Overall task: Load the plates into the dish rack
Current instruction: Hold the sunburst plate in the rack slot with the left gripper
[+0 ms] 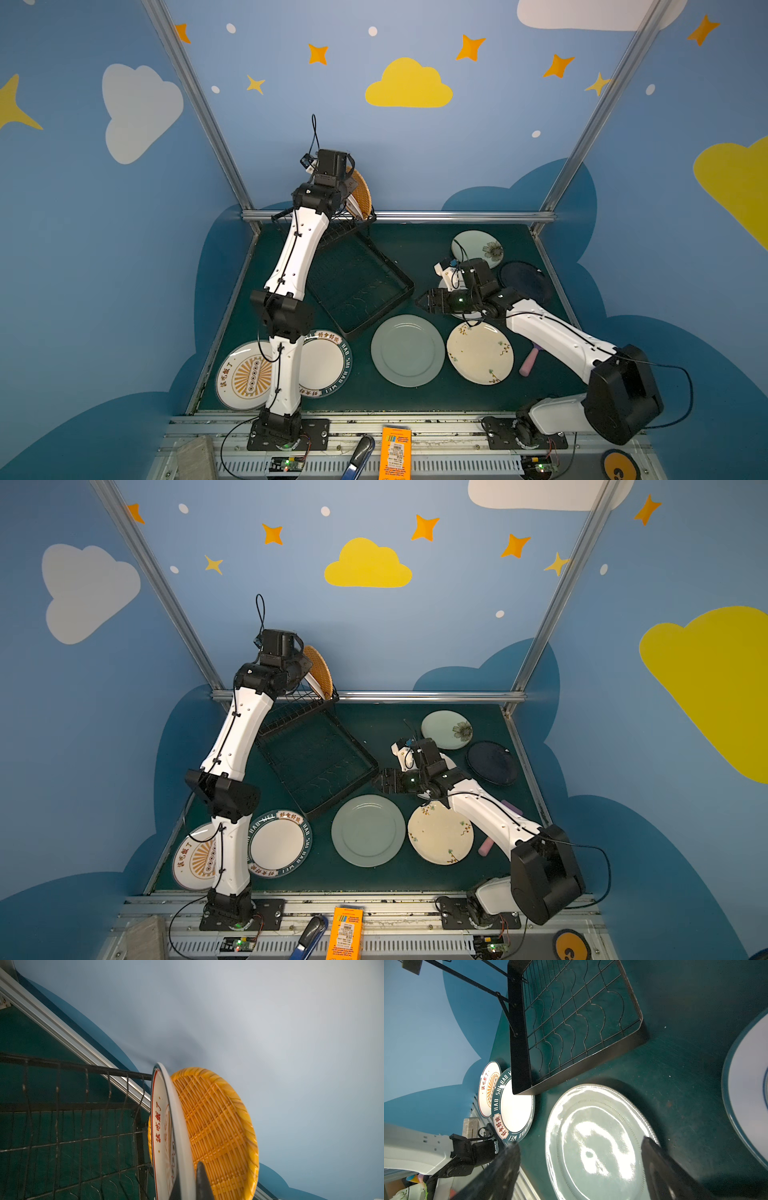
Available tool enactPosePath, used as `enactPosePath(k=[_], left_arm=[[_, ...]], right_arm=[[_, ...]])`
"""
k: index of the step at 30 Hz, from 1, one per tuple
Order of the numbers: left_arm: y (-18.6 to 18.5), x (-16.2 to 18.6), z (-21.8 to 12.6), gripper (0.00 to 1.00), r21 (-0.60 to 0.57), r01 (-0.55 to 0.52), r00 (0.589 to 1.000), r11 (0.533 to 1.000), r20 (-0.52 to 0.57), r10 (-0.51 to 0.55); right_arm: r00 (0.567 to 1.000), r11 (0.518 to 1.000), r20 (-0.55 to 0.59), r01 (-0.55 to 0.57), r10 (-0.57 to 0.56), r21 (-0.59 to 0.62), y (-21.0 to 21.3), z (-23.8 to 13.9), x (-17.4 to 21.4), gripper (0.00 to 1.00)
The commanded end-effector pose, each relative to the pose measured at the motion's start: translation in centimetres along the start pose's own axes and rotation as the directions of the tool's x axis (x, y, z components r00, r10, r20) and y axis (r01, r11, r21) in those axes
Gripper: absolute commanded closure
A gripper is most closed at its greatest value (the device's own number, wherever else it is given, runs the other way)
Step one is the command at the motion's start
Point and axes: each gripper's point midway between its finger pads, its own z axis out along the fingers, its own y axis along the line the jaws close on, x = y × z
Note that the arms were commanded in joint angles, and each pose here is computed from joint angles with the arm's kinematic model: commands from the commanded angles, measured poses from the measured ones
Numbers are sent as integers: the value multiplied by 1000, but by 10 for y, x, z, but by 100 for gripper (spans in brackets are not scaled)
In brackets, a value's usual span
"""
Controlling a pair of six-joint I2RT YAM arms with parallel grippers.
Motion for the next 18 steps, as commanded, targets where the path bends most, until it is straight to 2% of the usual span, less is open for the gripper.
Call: enactPosePath(k=[1,7,18], left_arm=[[6,-8,-1,96,-21,5,1000,1000,13,-5],[18,-7,3,96,-57,38,999,998,3,-38],[18,-3,15,96,-34,39,999,999,-31,-40]], right_arm=[[1000,1000,-5,-8,8,-7,3,-3,-3,11],[1000,1000,-13,-14,14,-12,3,-1,-2,11],[1000,1000,-12,-16,16,-16,4,-2,-3,11]])
